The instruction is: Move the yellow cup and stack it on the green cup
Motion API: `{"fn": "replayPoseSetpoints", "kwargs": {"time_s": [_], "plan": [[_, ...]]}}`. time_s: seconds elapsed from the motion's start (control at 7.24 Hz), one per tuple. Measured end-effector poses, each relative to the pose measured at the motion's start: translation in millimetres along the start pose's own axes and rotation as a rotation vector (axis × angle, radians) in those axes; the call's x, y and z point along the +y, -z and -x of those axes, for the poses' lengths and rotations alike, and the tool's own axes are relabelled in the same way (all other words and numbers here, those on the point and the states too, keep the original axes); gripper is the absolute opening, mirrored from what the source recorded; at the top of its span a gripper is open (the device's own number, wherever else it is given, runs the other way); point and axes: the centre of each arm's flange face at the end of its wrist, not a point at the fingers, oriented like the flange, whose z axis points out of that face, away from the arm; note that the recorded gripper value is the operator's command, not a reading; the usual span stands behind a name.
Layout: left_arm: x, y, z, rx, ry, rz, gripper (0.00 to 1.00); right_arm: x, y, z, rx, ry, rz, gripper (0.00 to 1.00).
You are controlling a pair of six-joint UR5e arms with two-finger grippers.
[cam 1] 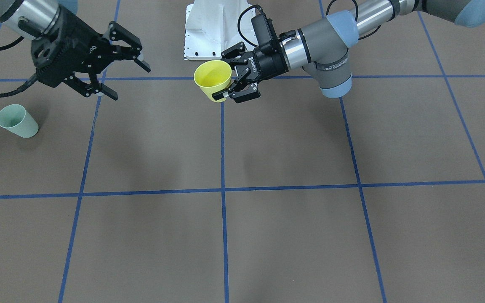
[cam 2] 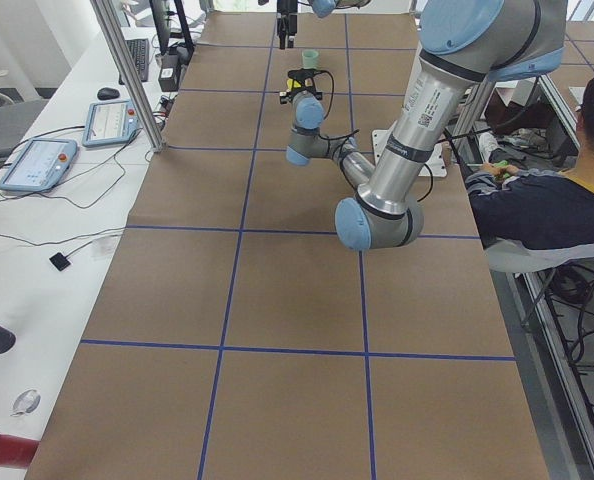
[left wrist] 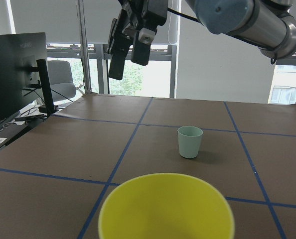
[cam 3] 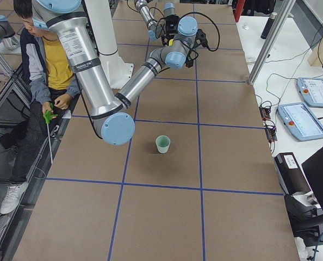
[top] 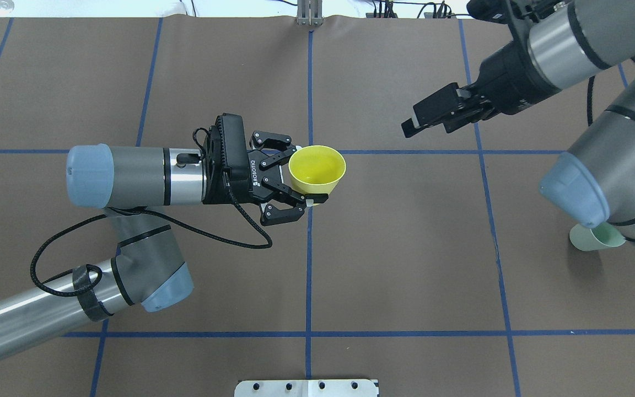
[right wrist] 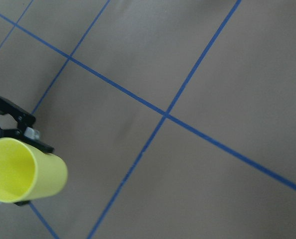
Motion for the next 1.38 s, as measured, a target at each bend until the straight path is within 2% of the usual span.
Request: {"fn": "replayPoseSetpoints", "kwargs": {"time_s": [0.28,0.55,0.69,0.97,1.11,1.38], "plan": [[6,-1,3,-0.014,0.006,0.009,0.00,2,-37,38,0.094,-0.219,-0.046,0.97],[10,-2,5,-0.019,0.008,0.017,0.00,0,-49,68,0.162,-0.323,-0.078,0.99],[11,-1,6,-0.020,0.009,0.018,0.00,1,-56,82,0.187,-0.328,-0.086,0.99],[11,-1,6,-0.019,0.009,0.018,0.00,10,-75,99,0.229,-0.261,-0.110,0.99],[11,-1,6,-0.019,0.008,0.016,0.00,15,-84,102,0.242,-0.220,-0.110,0.99],[10,-1,6,-0.018,0.007,0.014,0.00,24,-99,104,0.256,-0.191,-0.090,0.99]]}}
